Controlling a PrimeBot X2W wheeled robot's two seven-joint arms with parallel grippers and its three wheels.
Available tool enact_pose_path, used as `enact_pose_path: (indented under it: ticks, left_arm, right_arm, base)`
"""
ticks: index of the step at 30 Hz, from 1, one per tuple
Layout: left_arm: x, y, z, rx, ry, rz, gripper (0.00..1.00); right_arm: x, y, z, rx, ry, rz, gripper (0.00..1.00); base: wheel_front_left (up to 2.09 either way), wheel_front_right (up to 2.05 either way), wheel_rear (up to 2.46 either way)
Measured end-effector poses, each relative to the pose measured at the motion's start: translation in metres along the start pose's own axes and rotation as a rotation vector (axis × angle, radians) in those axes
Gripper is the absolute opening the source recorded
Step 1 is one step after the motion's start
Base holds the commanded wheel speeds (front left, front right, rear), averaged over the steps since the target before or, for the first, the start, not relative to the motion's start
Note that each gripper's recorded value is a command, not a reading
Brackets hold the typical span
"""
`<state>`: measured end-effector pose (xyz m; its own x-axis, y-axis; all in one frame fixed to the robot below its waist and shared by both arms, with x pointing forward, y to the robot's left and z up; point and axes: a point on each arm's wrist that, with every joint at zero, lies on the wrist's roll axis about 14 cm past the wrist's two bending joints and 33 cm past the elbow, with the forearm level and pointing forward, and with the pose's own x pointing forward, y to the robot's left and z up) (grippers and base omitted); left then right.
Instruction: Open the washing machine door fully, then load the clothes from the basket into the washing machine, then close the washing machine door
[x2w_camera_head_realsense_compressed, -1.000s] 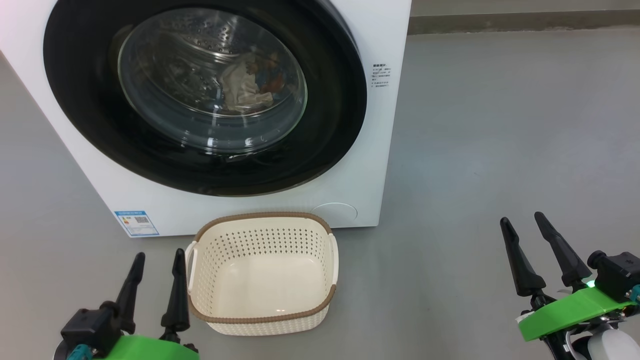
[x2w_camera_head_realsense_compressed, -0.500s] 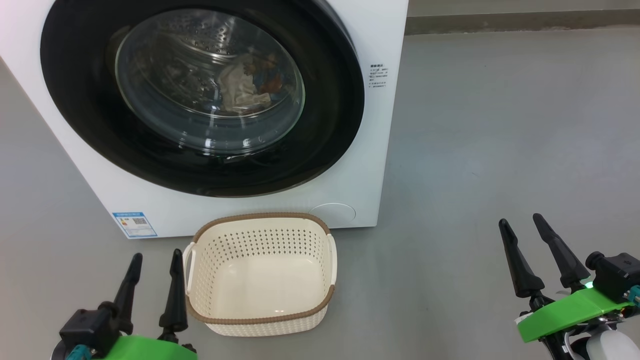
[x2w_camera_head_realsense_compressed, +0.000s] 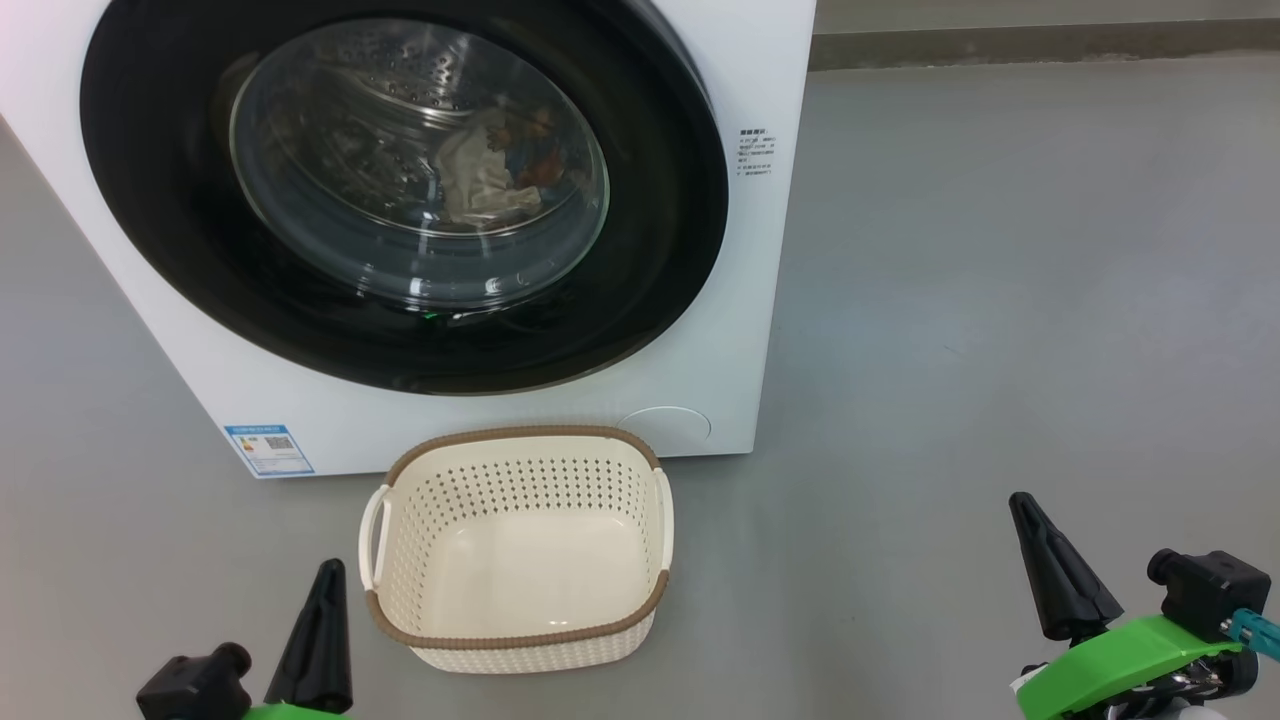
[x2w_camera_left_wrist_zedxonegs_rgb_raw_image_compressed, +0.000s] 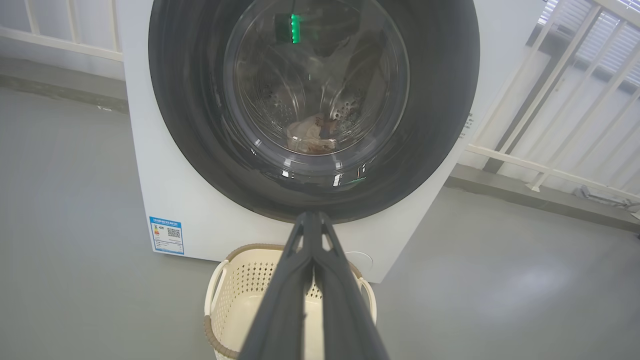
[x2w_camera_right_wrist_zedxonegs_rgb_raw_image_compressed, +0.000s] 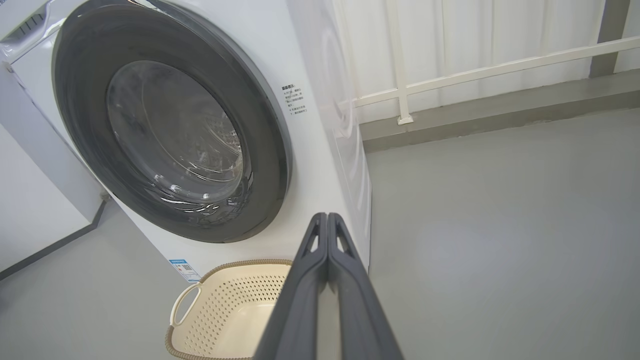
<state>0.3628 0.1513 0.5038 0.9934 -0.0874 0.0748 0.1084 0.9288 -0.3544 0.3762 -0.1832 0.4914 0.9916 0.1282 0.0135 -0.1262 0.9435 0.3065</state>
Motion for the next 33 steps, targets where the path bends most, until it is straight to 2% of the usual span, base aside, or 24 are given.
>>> enact_pose_path:
  ticks: [33]
  left_arm:
    - [0.0, 0.019, -0.008, -0.333, 0.042, 0.096, 0.0]
  right_arm:
    - [0.001, -0.014, -0.001, 0.339, 0.004, -0.1, 0.0]
  base:
    - [0.0, 0.0, 0.0]
